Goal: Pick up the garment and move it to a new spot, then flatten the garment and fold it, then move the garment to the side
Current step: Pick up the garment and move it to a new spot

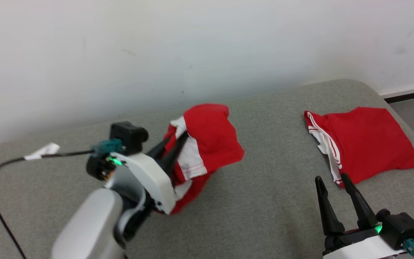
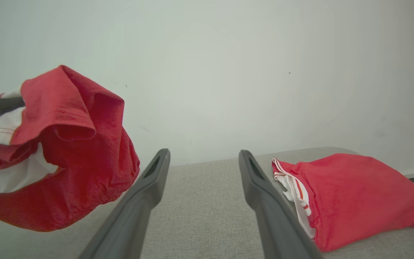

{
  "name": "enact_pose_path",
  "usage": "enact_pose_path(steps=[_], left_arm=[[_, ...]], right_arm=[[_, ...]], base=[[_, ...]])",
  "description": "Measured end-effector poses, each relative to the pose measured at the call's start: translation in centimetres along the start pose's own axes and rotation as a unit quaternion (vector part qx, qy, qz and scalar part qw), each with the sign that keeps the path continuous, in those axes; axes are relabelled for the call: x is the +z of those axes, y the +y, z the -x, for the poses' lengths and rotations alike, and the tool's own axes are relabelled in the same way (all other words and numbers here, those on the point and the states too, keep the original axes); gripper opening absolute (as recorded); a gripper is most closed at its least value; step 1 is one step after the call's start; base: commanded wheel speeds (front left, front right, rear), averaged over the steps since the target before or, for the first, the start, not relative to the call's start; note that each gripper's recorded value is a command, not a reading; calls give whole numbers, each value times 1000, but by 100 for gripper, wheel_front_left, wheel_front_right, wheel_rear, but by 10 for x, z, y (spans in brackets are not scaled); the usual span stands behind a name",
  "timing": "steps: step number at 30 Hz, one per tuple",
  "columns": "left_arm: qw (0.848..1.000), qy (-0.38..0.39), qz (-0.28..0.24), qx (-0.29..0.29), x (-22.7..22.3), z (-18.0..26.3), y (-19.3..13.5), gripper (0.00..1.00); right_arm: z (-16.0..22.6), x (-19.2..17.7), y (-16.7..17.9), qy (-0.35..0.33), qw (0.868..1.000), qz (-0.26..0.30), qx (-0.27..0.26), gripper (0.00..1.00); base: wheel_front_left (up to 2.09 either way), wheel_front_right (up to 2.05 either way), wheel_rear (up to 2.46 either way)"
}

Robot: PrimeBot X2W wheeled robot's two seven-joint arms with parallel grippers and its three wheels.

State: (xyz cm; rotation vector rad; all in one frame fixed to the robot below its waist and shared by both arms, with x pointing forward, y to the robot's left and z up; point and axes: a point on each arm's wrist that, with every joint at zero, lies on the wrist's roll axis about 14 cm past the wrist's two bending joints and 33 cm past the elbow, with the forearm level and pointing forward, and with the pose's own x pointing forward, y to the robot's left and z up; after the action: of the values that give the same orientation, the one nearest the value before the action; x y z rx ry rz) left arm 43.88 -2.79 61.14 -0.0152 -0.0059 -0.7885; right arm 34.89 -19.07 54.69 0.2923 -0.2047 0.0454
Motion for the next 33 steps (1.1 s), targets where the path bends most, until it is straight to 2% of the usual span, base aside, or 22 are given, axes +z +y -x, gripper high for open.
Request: enact_pose_path(steps=[4,10,11,12,14,15,16,27,33], left_arm=[[997,45,51,-39,-52,-11,-46,0],[989,102,72,-83,-115,-13,-95,0],[987,109,76,-85,-122,-12,-99,5],[987,113,78,-87,-129,-12,-101,33],[985,130,77,-87,-142,-10,-102,55],[984,133,75,-86,-146,-10,-101,89],[985,132,74,-84,-147,-10,-99,100],[996,45,53,-55,-100,-14,-74,100],[999,-27,24,32,-62,9,-14,100]], right_arm=[[2,-3,-4,5,1000,3,-5,100],[5,-9,-10,17,1000,7,-13,100],[5,-11,-10,20,1000,7,-14,100],[5,-12,-11,23,1000,8,-15,100],[4,-15,-10,27,999,7,-14,100],[4,-17,-9,30,999,7,-13,100],[3,-18,-9,31,999,7,-12,100],[-8,-19,6,29,999,3,16,100],[-12,-19,20,28,999,0,39,100]], base=[[0,0,0],[0,0,0],[0,0,0],[0,0,0],[0,0,0],[0,0,0],[0,0,0],[0,0,0],[0,0,0]])
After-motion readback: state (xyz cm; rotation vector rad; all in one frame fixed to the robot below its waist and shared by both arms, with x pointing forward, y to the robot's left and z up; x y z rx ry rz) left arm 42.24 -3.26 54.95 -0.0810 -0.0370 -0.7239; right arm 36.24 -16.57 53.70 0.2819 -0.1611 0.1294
